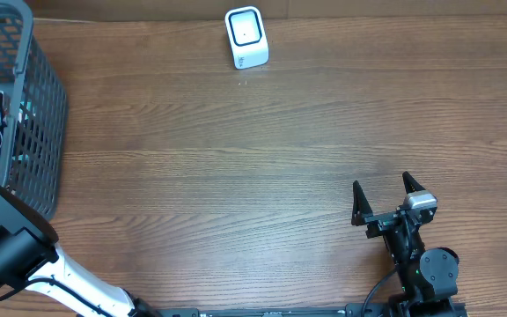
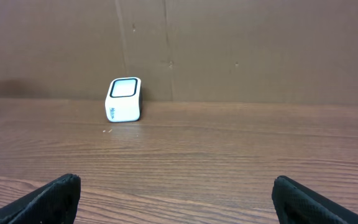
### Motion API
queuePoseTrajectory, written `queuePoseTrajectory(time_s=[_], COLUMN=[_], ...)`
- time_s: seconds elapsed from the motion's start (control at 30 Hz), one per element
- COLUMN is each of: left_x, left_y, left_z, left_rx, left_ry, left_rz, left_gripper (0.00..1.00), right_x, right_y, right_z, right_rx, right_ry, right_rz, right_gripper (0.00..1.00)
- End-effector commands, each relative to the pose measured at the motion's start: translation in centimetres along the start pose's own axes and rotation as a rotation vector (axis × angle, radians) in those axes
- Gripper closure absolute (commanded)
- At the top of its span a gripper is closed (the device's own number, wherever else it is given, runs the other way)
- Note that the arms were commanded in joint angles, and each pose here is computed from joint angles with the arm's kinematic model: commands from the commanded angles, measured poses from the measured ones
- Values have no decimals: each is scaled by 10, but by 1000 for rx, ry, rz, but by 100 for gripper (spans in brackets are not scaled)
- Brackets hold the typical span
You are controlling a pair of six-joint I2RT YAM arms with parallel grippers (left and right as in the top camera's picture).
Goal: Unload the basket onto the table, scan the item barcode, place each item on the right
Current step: 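Lower the left gripper into the basket and grasp the teal-orange packet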
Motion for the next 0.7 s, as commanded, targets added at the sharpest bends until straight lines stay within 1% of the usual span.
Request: queuePoseTrajectory(time_s=[0.0, 0.07, 0.13, 0.27, 0.6, 0.67], left_x=[-6, -6, -6, -7, -7, -7], left_y=[10, 10, 11, 12, 19, 19], left_z=[3, 3, 4, 5, 7, 8], left_rx=[15, 18, 22, 25, 30, 33], left_ry=[20, 19, 19, 17, 5, 4], left_rz=[28, 30, 32, 35, 39, 41], left_gripper=[11, 19, 22, 23, 21, 26], right_x=[-1, -1, -1, -1, -1, -1], right_y=[0, 0, 0, 0, 0, 0], right_z=[2, 2, 2, 2, 2, 2], right_rx=[-4, -5, -5, -4, -5, -5], right_ry=[-8, -8, -8, -8, -8, -8], right_rz=[-3, -2, -2, -3, -2, -2], right_gripper=[0, 0, 0, 0, 0, 0])
Point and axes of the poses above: each gripper's point midway between its finger pads, its own y axis out along the fingers, its own x axis along the line the jaws close on, z = x × y, the point moved 9 cm from there along -y, back along the fingers, and after that the axes turned 13 degrees about y, right-handed, at the moved point
